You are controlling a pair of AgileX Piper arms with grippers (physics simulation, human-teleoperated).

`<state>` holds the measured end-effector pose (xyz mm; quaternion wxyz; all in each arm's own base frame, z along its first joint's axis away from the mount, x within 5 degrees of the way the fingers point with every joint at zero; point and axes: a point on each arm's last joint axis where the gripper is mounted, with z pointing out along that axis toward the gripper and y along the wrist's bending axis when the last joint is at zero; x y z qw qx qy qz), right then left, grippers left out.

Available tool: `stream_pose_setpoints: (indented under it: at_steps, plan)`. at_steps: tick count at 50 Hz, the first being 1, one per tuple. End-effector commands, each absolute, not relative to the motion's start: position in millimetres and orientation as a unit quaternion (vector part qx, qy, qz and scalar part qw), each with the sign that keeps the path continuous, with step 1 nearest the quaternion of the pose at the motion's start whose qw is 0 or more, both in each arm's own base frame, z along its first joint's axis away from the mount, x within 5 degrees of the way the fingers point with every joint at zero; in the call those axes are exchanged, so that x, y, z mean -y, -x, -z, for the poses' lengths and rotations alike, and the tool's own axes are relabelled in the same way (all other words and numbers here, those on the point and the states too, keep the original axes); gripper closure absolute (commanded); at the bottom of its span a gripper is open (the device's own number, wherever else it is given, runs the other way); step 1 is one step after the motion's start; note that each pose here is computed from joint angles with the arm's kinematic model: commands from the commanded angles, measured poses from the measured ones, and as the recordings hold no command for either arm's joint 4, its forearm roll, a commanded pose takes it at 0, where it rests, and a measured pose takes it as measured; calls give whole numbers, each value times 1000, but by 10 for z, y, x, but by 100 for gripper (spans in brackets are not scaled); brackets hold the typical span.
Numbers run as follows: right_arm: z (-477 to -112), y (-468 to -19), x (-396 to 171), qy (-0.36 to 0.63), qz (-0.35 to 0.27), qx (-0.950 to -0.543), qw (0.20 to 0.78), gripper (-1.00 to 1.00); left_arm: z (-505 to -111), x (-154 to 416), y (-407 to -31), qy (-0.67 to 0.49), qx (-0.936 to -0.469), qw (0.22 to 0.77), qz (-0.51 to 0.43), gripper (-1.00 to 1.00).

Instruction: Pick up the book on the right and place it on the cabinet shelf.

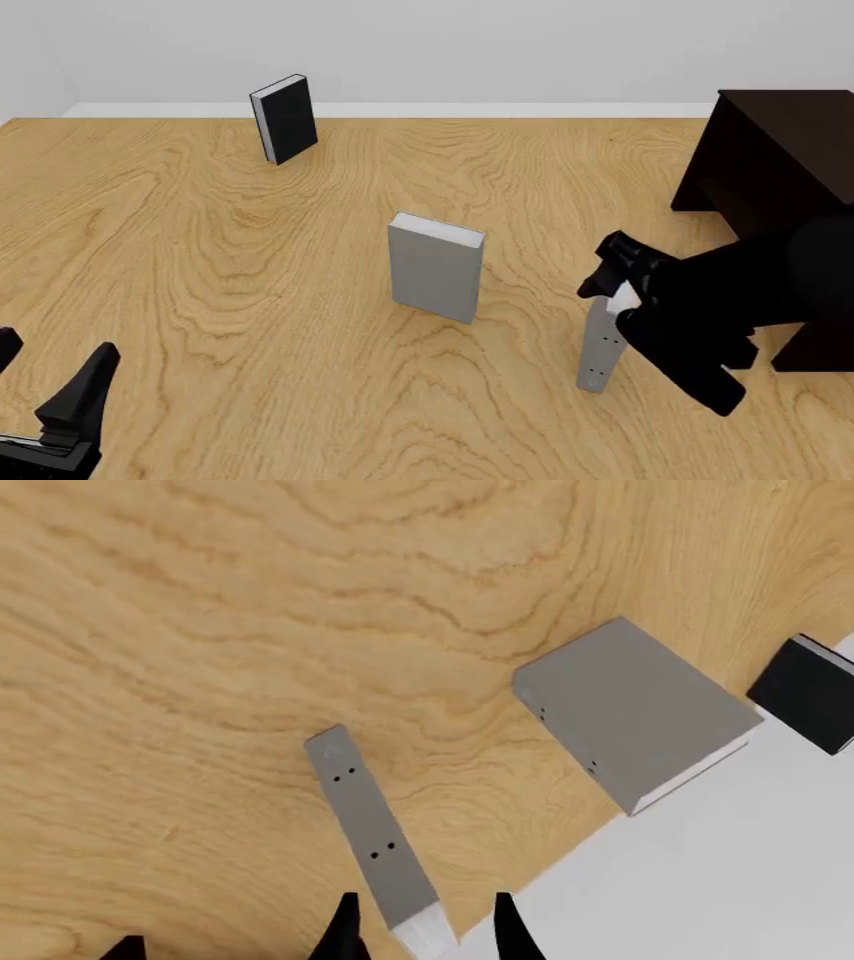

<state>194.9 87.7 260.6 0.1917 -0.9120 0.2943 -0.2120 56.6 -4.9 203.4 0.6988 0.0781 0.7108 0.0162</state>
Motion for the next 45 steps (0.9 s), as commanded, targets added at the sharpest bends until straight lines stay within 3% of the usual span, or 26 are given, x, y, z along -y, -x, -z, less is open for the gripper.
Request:
stream_pose_setpoints:
  at_steps: [1,20,45]
  plan:
    - [-2483,-1897,-818,914,201,-303,179,-100,-2030,49,-566,-78,-712,697,-16,-100]
    - [-2394,-1885,-699,909,196,-328,166,-100,-2019,52,-566,-81,-716,693,-15,-100]
    - [-2253,-1932,-762,914,188,-319,162,-100,-2012,54,-564,-83,-718,690,-13,-100]
